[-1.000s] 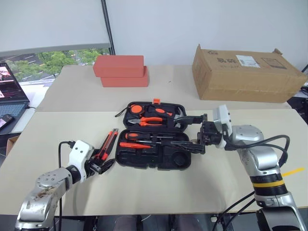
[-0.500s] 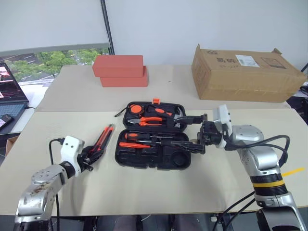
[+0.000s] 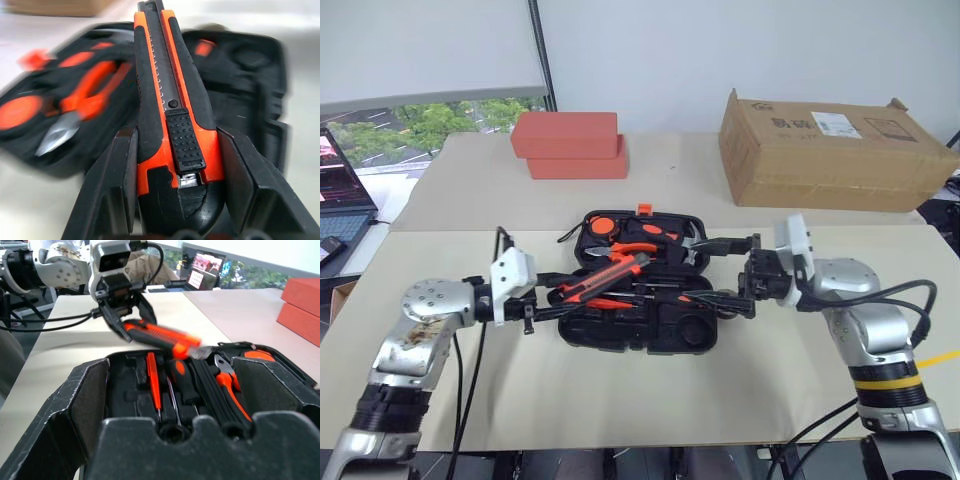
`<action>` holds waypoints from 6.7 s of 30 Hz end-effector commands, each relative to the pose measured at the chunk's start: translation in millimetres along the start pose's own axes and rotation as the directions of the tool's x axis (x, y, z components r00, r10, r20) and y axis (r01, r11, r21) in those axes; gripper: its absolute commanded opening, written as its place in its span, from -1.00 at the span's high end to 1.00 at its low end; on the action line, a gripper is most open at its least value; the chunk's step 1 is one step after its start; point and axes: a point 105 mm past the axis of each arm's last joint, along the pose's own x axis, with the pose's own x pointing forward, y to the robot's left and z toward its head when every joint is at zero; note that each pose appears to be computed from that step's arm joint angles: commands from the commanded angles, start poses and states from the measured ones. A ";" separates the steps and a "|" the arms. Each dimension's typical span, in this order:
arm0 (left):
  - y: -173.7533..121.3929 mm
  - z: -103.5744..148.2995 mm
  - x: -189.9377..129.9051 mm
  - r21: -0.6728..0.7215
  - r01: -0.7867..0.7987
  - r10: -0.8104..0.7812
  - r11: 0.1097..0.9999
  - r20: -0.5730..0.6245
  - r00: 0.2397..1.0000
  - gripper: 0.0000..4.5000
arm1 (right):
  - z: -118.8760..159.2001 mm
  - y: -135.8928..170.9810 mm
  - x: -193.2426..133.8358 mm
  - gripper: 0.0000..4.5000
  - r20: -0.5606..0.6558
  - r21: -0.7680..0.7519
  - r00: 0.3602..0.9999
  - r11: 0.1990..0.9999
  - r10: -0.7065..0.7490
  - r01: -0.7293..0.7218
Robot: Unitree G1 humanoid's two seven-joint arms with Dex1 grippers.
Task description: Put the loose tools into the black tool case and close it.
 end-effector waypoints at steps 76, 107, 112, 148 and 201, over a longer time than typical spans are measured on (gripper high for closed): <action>-11.2 -2.2 78.5 0.150 0.445 -0.453 0.883 0.020 0.891 1.00 | -0.7 15.9 -26.7 -1.00 -0.062 -0.035 0.995 0.996 -0.079 0.077; 2.9 17.0 81.5 0.284 0.299 -0.335 0.911 0.085 0.938 1.00 | -19.6 8.5 -37.2 -1.00 -0.216 -0.055 0.967 0.990 -0.136 0.127; -5.9 24.7 69.1 0.256 0.338 -0.370 0.906 0.086 0.925 1.00 | -27.5 4.9 -39.5 -1.00 -0.270 -0.049 0.953 0.990 -0.139 0.131; -26.3 116.8 -0.4 -0.042 0.184 -0.184 0.982 0.005 0.983 -1.00 | -71.0 -18.1 -37.2 0.95 -0.669 -0.157 0.743 0.980 -0.016 -0.120; -40.1 109.9 -1.1 -0.029 0.234 -0.234 0.972 -0.013 0.972 -1.00 | -35.8 36.2 2.3 0.32 -0.736 -0.111 0.634 0.882 0.236 -0.457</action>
